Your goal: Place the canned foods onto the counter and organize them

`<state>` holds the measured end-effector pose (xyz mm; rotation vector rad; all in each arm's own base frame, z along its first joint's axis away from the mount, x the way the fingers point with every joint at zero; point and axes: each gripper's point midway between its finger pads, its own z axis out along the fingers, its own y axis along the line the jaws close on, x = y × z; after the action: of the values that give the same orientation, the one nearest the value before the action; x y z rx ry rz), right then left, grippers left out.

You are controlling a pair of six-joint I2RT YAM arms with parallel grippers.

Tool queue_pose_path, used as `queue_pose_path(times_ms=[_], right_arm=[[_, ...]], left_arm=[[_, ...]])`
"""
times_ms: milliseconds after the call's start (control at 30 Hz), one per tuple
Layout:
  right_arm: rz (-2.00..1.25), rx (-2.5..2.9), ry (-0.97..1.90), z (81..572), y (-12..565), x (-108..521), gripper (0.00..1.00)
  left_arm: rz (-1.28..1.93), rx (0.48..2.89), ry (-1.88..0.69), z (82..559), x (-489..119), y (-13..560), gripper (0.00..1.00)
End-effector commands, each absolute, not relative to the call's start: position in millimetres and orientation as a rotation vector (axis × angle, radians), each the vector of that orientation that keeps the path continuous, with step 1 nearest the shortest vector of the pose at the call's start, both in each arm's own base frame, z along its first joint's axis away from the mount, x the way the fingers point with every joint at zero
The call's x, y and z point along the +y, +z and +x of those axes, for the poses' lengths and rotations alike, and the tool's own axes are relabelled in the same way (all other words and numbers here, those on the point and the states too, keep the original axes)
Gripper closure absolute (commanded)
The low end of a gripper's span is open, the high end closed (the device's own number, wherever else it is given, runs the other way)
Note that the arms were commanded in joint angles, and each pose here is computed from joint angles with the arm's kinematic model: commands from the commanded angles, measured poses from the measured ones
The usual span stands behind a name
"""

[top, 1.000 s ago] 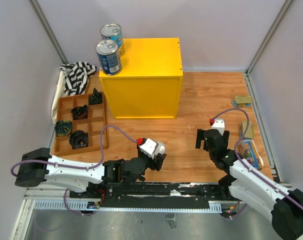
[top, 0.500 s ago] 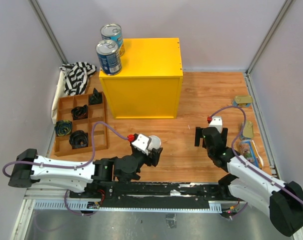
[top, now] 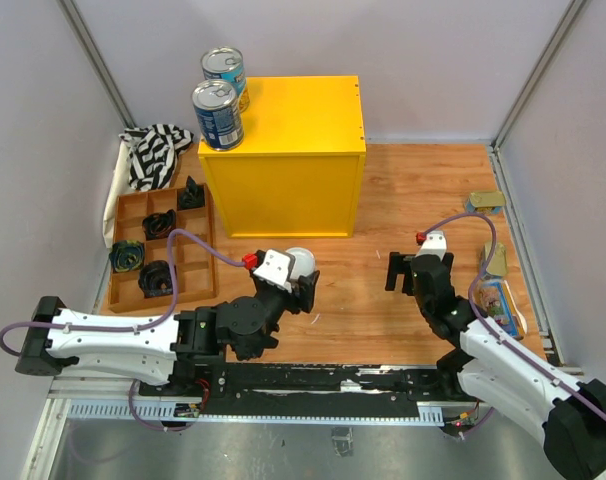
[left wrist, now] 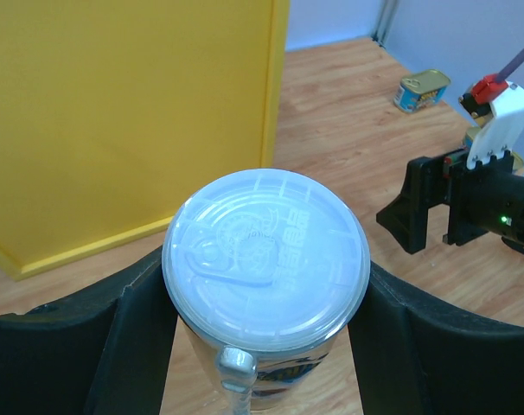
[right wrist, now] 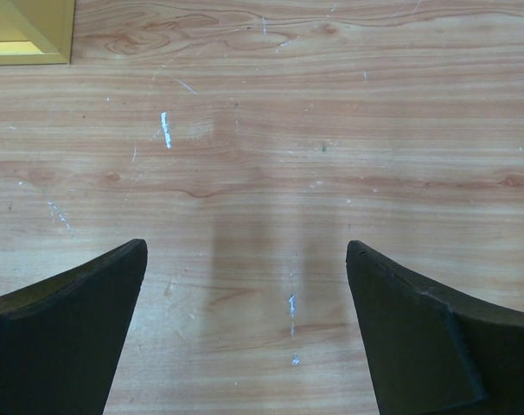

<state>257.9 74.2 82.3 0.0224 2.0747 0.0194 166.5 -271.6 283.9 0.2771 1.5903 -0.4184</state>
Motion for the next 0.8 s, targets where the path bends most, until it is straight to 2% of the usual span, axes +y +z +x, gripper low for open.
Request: queue_pose_path(times_ms=[0,767], right_arm=[[0.034,2.046,0.064,262,89,79,0.02],[0.019,2.062,0.074,263,87,82,0.02]], left_arm=[[0.132,1.529,-0.459,171,-261,338,1.0],[0.038,1.452,-0.353,196,-221,435,1.0]])
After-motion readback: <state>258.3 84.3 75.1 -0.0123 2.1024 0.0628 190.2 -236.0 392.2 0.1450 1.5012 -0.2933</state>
